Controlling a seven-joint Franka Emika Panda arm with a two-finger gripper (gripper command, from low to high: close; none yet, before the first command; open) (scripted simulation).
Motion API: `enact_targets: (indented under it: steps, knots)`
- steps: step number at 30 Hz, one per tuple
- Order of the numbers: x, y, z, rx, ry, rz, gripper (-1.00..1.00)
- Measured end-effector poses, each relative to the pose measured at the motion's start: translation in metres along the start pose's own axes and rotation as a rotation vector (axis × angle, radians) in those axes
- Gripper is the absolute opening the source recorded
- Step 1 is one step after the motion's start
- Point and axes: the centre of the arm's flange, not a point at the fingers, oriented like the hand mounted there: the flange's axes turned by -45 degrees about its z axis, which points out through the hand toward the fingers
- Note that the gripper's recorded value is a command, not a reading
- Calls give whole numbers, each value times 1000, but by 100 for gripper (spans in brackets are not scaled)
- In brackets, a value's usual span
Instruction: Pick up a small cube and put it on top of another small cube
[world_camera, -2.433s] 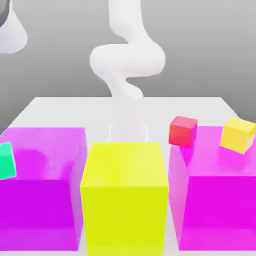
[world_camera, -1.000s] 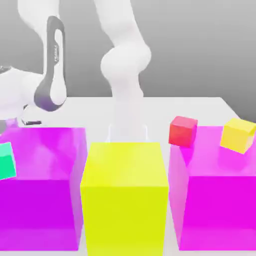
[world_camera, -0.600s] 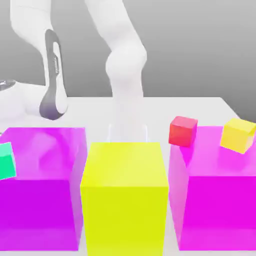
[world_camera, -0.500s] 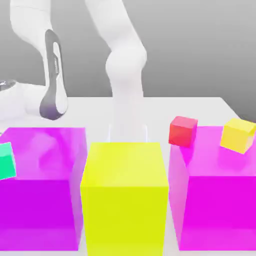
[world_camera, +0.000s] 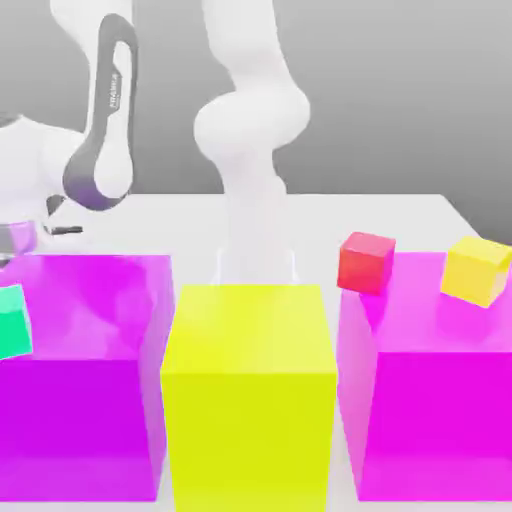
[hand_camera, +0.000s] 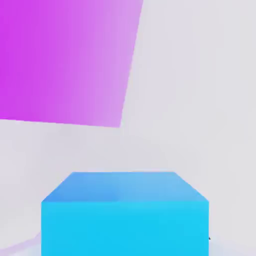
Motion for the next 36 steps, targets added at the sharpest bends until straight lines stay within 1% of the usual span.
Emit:
enact_targets:
  steps: [6, 12, 18, 24, 25, 26, 28, 31, 36]
  knots:
    - [11, 35, -42, -35, -51, -187, -100]
    - [25, 63, -85, -49, -111, -382, -100]
    - [39, 85, -126, -41, -175, -571, -100]
    - [57, 98, -163, -10, -230, -761, -100]
    - [69, 95, -168, -5, -230, -809, -100]
    - [96, 82, -172, -3, -223, -883, -100]
    - [149, 47, -178, -1, -192, -1029, -100]
    - [211, -12, -188, 3, -143, -1219, -100]
    - [283, -122, -206, 6, -81, -1513, -100]
